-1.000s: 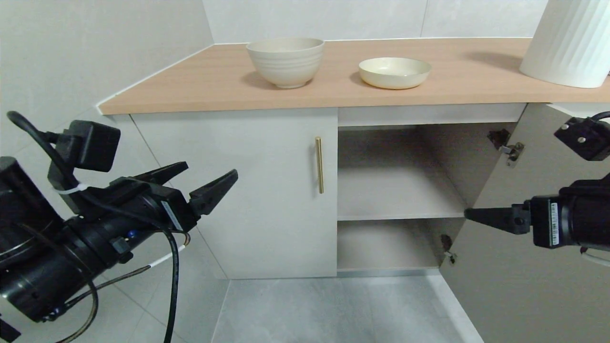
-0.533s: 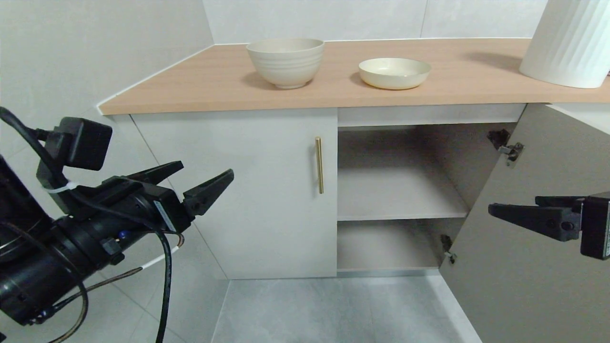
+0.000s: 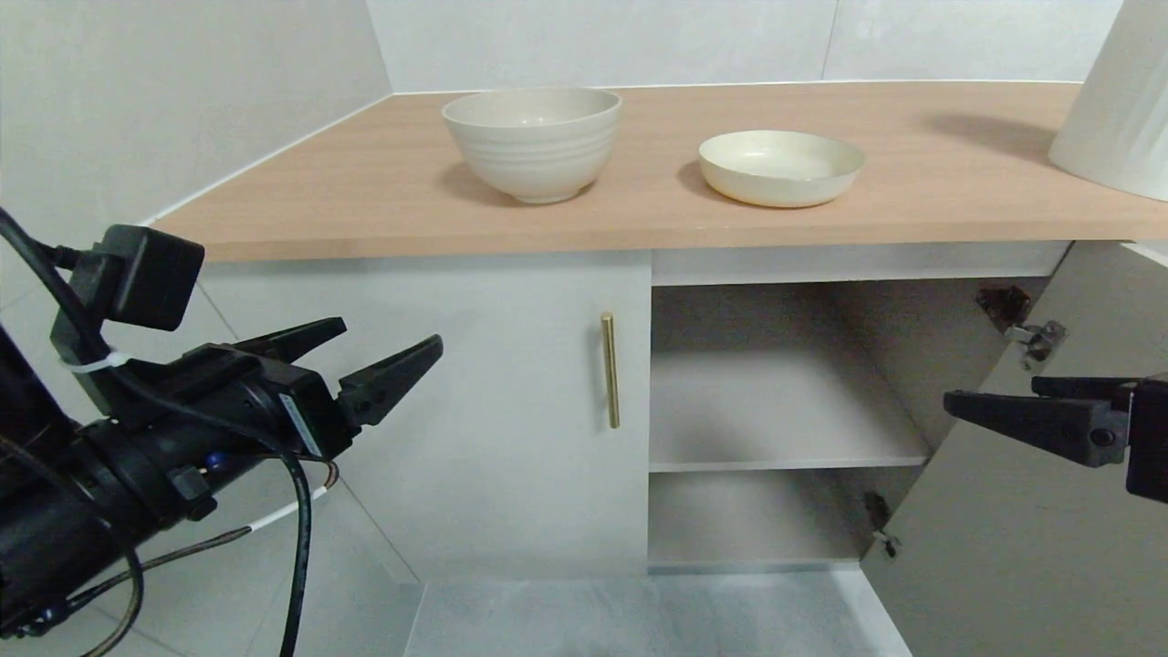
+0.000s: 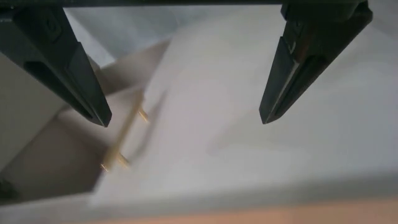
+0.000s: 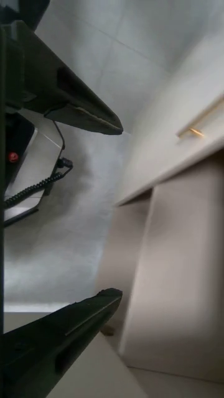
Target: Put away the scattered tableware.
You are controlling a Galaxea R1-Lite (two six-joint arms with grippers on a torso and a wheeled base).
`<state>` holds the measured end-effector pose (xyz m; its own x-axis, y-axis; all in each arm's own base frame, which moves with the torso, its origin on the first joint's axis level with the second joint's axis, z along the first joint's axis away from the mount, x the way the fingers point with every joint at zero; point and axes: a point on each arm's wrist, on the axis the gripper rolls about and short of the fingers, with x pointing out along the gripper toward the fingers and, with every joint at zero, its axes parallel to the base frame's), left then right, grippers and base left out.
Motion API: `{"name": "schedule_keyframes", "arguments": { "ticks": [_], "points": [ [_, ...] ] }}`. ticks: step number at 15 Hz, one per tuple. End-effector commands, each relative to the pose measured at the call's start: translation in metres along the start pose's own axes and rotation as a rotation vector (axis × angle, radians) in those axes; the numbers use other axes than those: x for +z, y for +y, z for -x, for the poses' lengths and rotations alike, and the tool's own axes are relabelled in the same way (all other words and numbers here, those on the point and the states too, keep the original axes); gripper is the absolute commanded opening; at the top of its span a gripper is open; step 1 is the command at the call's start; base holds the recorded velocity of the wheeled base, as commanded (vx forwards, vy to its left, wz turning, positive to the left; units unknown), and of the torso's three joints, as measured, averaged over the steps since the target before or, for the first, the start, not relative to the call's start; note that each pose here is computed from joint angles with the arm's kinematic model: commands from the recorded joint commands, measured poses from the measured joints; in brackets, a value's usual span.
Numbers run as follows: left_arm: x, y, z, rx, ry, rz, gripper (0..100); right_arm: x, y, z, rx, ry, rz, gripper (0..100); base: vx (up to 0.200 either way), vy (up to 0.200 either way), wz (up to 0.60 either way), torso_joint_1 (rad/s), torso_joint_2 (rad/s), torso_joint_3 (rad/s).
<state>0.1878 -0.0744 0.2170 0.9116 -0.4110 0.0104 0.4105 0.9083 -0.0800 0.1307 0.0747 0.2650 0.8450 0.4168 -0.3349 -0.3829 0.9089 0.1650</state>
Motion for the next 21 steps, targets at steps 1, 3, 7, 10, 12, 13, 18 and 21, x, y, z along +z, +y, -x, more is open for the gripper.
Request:
{"name": "schedule_keyframes", "arguments": {
  "ticks": [1, 3, 7, 10, 12, 13, 18, 21],
  "points": [
    [0.0, 0.0, 0.001, 0.0, -0.003, 0.0, 100, -0.005, -0.001, -0.002, 0.001, 0.008, 0.001, 100, 0.2, 0.0, 0.0, 0.002, 0.01, 0.002],
    [0.002, 0.0, 0.002, -0.001, -0.013, 0.003, 100, -0.009, -0.002, -0.006, 0.002, -0.012, 0.021, 100, 0.0, 0.0, 0.0, 0.0, 0.0, 0.0],
    [0.003, -0.001, 0.003, -0.007, -0.017, 0.007, 100, -0.018, -0.004, -0.013, 0.032, -0.084, 0.085, 100, 0.0, 0.0, 0.0, 0.0, 0.0, 0.0],
    [0.002, 0.0, 0.002, -0.008, -0.01, 0.009, 100, -0.021, -0.005, -0.013, 0.052, -0.073, 0.117, 100, 0.0, 0.0, 0.0, 0.028, -0.07, -0.037],
    [0.002, 0.0, 0.003, -0.008, -0.012, 0.009, 100, -0.022, -0.005, -0.014, 0.052, -0.07, 0.117, 100, 0.0, 0.0, 0.0, 0.129, -0.21, -0.212],
    [0.002, -0.001, 0.003, -0.009, -0.013, 0.009, 100, -0.022, -0.005, -0.013, 0.052, -0.072, 0.117, 100, 0.0, 0.0, 0.0, 0.163, -0.11, -0.242],
    [0.005, -0.001, 0.006, -0.008, -0.027, 0.008, 100, -0.022, -0.005, -0.013, 0.052, -0.072, 0.117, 100, 0.0, 0.0, 0.0, 0.118, -0.54, -0.259],
    [0.024, -0.007, 0.046, -0.113, -0.134, 0.044, 100, -0.023, -0.005, -0.014, 0.051, -0.067, 0.119, 100, 0.0, 0.0, 0.0, 0.232, -0.5, -0.253]
  ]
}}
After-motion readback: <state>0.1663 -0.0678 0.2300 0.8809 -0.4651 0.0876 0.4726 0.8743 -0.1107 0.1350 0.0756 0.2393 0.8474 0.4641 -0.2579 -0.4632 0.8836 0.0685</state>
